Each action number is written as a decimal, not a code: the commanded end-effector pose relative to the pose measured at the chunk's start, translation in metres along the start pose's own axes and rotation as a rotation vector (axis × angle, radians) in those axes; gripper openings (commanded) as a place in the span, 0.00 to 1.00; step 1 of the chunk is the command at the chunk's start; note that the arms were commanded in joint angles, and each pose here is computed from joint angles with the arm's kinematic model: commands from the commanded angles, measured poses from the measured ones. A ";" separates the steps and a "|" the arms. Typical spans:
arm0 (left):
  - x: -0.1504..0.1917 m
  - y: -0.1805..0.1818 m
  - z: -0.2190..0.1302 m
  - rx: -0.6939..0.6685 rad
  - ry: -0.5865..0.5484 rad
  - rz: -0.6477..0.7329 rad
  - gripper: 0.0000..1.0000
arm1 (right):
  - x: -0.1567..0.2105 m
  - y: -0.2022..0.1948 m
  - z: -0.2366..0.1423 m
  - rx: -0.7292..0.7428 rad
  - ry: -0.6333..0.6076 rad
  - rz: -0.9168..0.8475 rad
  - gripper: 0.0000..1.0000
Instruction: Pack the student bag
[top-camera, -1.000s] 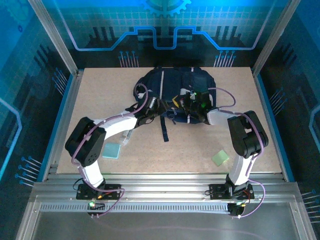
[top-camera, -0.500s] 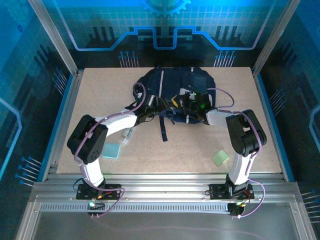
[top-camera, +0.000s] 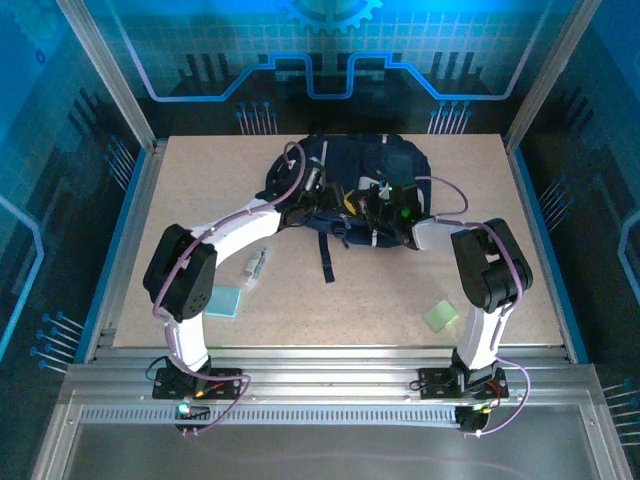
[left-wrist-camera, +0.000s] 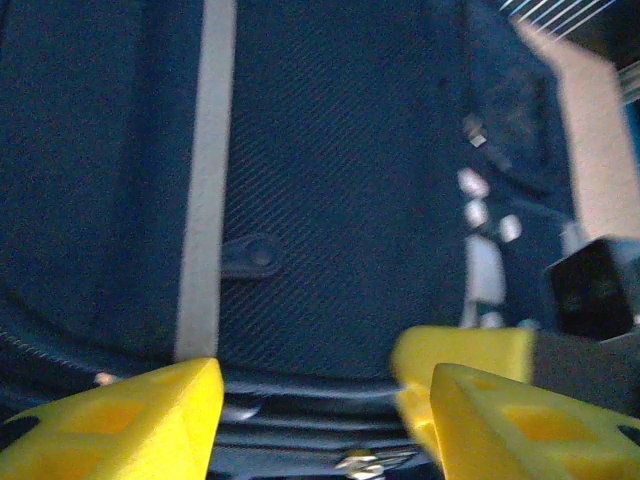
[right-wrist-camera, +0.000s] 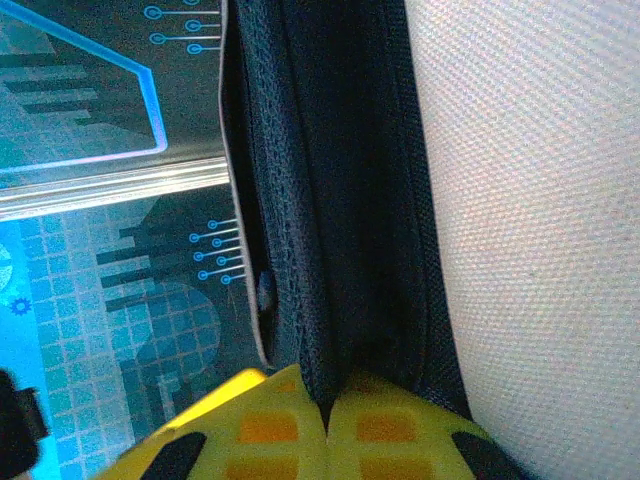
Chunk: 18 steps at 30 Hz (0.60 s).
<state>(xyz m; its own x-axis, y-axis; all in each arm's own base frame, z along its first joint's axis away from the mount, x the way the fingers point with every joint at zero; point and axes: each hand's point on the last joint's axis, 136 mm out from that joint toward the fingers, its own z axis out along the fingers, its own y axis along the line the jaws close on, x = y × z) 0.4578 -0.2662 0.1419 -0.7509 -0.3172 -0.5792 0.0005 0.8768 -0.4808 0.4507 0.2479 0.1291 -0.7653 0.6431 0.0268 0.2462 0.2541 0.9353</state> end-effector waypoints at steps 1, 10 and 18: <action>0.031 0.029 0.005 -0.109 0.092 0.079 0.59 | 0.004 0.033 -0.001 -0.113 0.030 -0.076 0.00; 0.040 0.037 -0.005 -0.122 0.092 0.082 0.59 | 0.001 0.032 0.003 -0.113 0.032 -0.071 0.00; 0.016 0.024 -0.012 -0.109 0.029 0.112 0.61 | 0.004 0.034 0.002 -0.115 0.037 -0.079 0.00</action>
<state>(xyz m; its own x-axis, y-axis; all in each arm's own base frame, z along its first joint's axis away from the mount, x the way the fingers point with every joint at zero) 0.4295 -0.2426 0.0924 -0.8128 -0.2189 -0.5399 -0.0293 0.9409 -0.3374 0.4502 0.2496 0.1227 -0.7744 0.6316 0.0372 0.2515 0.2533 0.9341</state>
